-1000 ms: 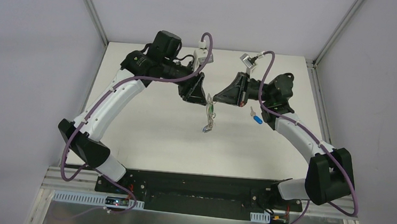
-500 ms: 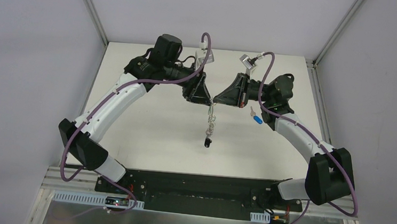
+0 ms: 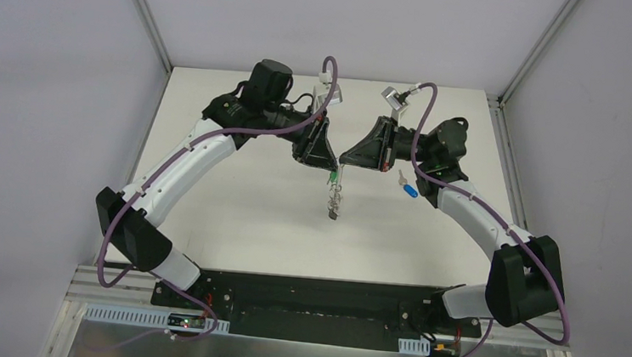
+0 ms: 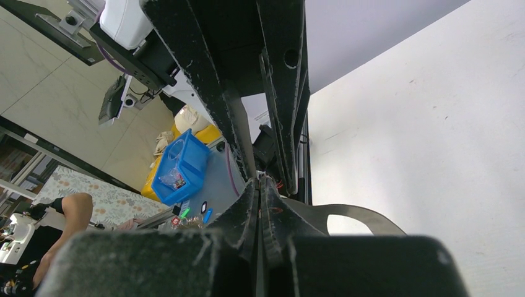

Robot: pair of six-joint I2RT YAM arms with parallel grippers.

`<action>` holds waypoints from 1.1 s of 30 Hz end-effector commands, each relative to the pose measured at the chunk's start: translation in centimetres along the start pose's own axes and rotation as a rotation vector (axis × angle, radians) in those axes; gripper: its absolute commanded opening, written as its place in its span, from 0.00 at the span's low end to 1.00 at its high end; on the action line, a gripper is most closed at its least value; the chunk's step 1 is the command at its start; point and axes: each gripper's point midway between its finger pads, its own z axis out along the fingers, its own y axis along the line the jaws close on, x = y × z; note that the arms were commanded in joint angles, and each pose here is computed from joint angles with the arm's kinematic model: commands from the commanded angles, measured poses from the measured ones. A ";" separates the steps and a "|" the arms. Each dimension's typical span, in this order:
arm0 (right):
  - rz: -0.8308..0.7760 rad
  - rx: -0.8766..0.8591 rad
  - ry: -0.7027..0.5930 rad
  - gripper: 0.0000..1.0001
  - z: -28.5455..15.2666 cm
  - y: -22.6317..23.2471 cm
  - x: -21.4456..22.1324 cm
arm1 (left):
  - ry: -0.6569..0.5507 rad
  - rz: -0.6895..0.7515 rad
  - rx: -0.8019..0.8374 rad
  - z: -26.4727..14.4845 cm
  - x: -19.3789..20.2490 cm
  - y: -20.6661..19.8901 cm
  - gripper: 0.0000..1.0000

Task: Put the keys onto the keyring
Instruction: Adjust the key on the keyring.

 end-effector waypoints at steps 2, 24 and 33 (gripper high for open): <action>-0.086 -0.028 -0.022 0.00 0.0 1.3 -1.0 | -0.028 0.024 0.048 0.0 -0.9 -1.2 0.21; -0.167 -0.003 0.029 0.38 -0.9 1.4 -0.3 | 0.357 -0.027 -0.112 -1.7 2.9 -1.1 0.00; -0.152 -0.006 0.073 0.40 -0.4 1.1 1.4 | 0.356 -0.029 -0.084 -0.6 2.4 -1.7 0.00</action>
